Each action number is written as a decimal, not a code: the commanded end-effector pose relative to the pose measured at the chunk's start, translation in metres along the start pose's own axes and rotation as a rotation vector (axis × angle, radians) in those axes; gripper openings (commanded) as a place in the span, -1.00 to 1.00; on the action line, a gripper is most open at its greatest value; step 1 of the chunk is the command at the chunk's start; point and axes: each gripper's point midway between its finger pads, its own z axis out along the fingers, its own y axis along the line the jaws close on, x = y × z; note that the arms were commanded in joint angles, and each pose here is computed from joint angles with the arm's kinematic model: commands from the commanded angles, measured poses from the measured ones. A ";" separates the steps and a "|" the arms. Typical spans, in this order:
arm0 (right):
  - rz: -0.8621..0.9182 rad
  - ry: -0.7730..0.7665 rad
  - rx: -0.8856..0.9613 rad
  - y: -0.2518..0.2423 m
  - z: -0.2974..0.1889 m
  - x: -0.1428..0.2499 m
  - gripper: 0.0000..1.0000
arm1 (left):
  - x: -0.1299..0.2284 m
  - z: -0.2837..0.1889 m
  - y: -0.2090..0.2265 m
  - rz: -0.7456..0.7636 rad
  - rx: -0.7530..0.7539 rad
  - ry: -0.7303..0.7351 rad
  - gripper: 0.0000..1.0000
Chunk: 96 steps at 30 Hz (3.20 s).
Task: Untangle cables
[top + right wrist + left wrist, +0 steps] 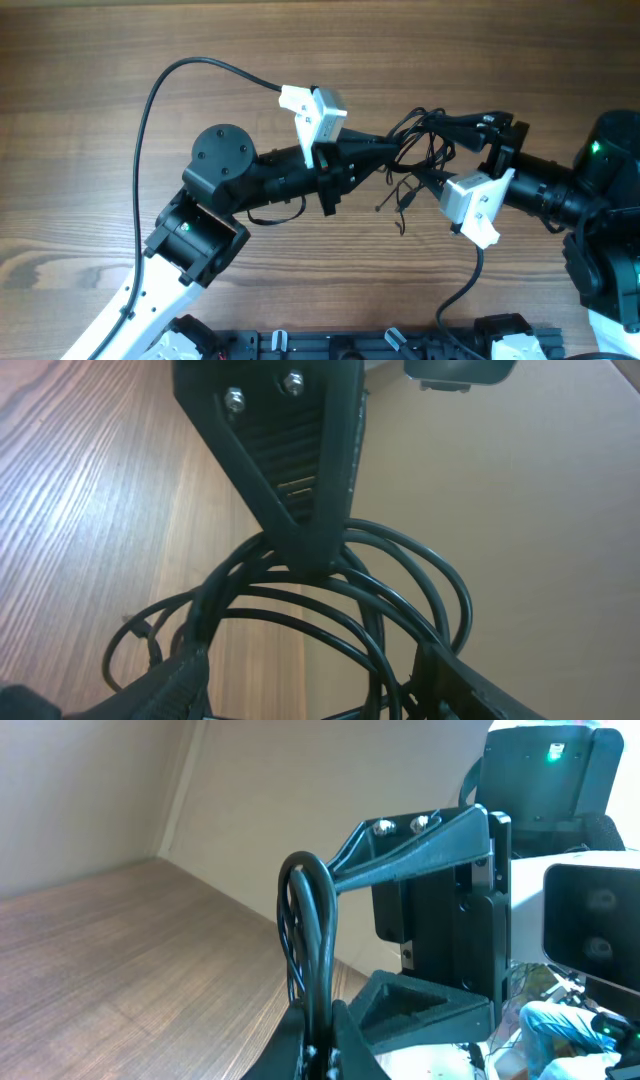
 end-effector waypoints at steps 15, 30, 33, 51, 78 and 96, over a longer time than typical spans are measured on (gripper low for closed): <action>0.071 0.062 -0.052 0.011 0.006 0.020 -0.87 | -0.014 -0.003 0.030 -0.088 -0.180 -0.086 -0.91; 0.158 0.086 0.143 -0.027 -0.015 0.001 -0.91 | 0.011 -0.025 0.092 -0.245 -0.533 -0.082 -0.92; 0.433 0.223 0.413 -0.072 -0.033 0.031 -0.91 | 0.013 -0.024 0.091 -0.212 -0.522 -0.060 -0.92; 2.083 0.085 1.486 -0.050 -0.112 0.146 -0.74 | -0.011 -0.050 0.113 -0.296 -0.703 -0.244 -0.92; 0.537 0.159 0.155 -0.028 0.001 0.037 0.90 | -0.008 -0.012 0.021 -0.038 -0.179 -0.049 -0.92; 0.456 0.044 0.061 -0.020 0.010 0.021 -0.91 | -0.017 -0.015 0.034 -0.055 -0.257 -0.102 -0.92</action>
